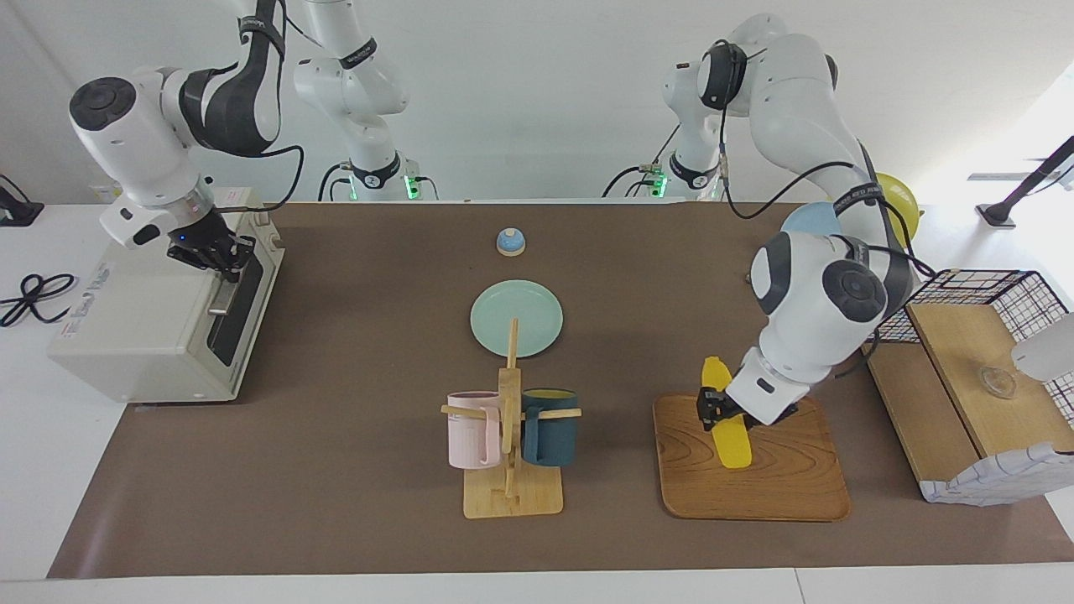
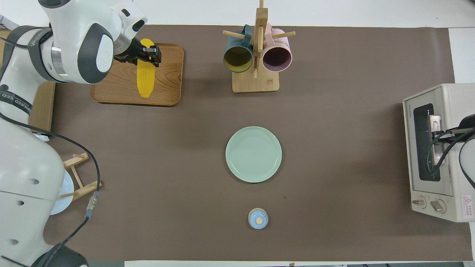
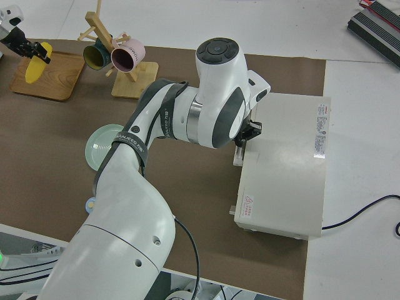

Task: Put corn in oven
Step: 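Carry the corn with the left gripper onto the pale green plate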

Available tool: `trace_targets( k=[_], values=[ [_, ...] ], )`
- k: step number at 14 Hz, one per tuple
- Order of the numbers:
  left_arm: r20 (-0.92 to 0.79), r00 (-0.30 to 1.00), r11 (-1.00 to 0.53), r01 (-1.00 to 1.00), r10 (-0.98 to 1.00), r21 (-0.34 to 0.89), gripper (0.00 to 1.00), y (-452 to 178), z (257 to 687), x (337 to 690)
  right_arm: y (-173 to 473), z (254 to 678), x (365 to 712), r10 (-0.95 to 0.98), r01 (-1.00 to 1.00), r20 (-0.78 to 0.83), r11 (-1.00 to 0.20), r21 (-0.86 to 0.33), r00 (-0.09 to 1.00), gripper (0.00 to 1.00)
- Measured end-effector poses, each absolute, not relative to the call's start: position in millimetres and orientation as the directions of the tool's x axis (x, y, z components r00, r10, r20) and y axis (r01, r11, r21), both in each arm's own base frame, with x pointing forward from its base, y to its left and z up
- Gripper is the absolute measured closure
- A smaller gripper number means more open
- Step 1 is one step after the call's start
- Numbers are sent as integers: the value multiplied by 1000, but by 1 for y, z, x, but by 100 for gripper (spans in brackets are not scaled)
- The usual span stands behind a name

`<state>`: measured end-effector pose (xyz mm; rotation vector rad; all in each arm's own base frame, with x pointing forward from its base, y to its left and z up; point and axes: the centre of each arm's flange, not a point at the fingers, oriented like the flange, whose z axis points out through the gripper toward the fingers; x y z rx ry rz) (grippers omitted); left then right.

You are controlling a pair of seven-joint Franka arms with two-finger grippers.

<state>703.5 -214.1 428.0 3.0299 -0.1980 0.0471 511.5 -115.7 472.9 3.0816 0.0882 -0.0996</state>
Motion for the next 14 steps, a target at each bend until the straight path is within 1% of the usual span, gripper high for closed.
trace_targets(
  k=[2, 5, 8, 11, 14],
  values=[
    [-13, 990, -986, -139, -141, 95, 44, -250, 435, 655, -114, 472, 512, 59, 63, -67, -996, 55, 996, 96],
    [-51, 989, -987, -130, -136, 93, 44, -304, 430, 586, -107, 471, 513, 55, 59, -68, -997, 56, 996, 96],
    [-17, 995, -990, -98, -100, 106, 44, -365, 409, 524, -81, 464, 516, 44, 48, -73, -997, 58, 996, 96],
    [38, 997, -987, -70, -65, 144, 44, -417, 385, 459, -52, 449, 520, 61, 64, -56, -996, 55, 997, 96],
    [82, 996, -980, -54, -39, 190, 44, -450, 370, 418, -38, 427, 519, 71, 72, -43, -997, 24, 997, 97]
  ],
)
